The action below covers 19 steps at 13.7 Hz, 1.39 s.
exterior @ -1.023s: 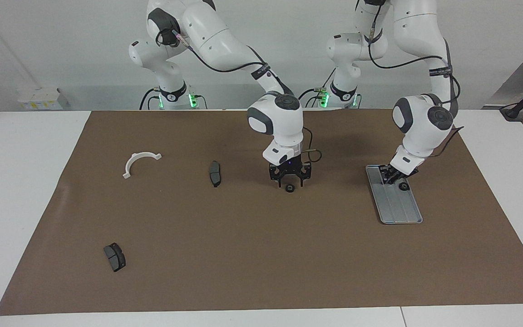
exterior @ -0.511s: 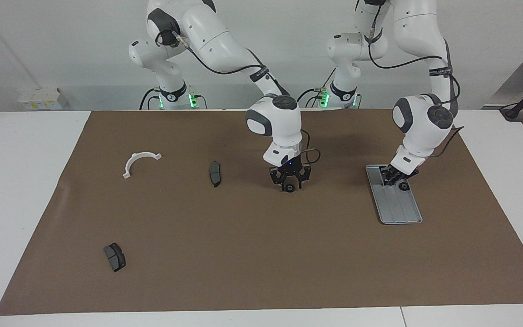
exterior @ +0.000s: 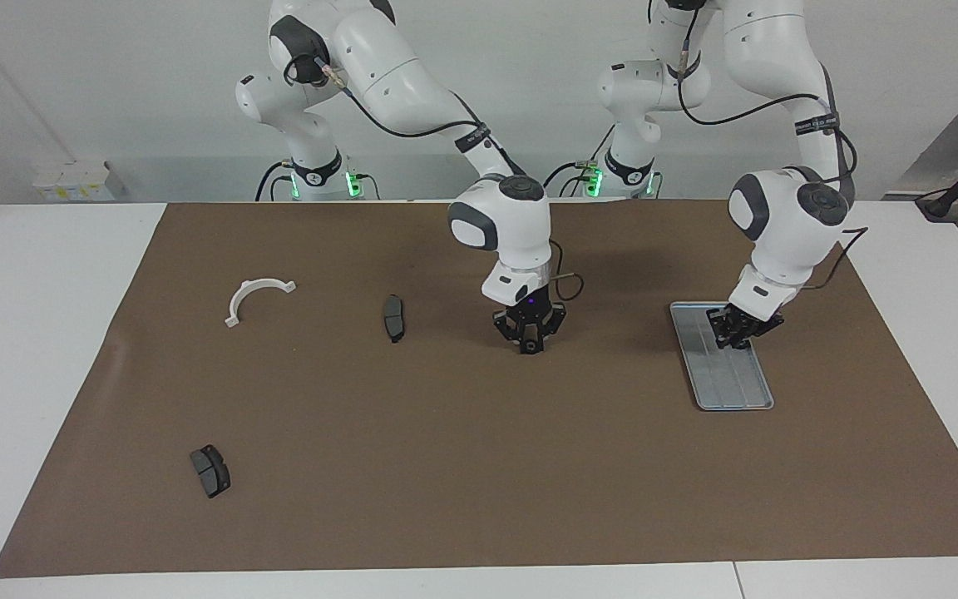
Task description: Place bearing gear from tray to pile
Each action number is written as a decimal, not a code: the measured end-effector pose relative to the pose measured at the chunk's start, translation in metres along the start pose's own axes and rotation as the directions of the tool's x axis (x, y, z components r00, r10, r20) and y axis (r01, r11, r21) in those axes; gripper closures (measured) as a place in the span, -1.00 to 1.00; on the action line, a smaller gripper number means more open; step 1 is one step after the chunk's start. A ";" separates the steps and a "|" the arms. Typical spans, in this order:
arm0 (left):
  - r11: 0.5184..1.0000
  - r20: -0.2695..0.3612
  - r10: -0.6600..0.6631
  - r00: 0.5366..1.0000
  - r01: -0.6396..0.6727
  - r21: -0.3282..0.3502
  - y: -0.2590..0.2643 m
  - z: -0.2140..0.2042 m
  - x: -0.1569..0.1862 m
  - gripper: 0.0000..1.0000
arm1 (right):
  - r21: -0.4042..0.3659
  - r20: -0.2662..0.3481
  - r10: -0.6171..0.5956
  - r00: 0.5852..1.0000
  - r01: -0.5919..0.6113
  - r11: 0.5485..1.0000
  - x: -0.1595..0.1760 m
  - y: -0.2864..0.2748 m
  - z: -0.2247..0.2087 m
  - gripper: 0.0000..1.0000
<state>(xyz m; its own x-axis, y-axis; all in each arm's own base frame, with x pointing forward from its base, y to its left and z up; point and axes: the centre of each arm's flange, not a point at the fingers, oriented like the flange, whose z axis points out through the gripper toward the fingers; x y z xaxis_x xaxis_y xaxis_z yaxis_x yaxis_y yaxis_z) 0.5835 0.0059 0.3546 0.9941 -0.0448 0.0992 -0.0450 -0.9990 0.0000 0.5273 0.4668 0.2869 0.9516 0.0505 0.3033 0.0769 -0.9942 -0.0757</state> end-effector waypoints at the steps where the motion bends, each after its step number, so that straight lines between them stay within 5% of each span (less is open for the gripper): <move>1: 1.000 -0.007 -0.024 1.000 0.024 -0.001 0.003 -0.004 0.005 0.54 | -0.012 -0.009 -0.002 1.000 0.002 1.000 0.005 0.006 0.001 0.31; 8: 0.998 -0.002 -0.067 0.998 0.067 -0.010 0.029 0.000 0.012 0.54 | -0.070 -0.062 0.049 0.997 -0.053 0.996 0.081 0.121 -0.006 0.31; 12: 0.988 0.002 -0.150 0.989 0.150 -0.034 0.154 -0.003 0.000 0.54 | -0.130 -0.062 0.055 0.997 -0.063 0.989 0.114 0.233 -0.017 0.31; 19: 0.987 -0.014 -0.139 0.990 0.138 -0.086 0.324 -0.007 -0.061 0.54 | -0.166 -0.066 0.130 0.989 -0.139 0.976 0.099 0.385 0.000 0.31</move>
<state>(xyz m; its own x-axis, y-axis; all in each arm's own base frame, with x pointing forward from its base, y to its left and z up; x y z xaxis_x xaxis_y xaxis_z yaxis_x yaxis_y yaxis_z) 0.5081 -0.3154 0.3551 0.9891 0.0950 0.1124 0.0840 -0.9916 0.0989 0.6509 0.0892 0.2876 0.9316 -0.0852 0.3534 -0.1066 -0.9934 0.0414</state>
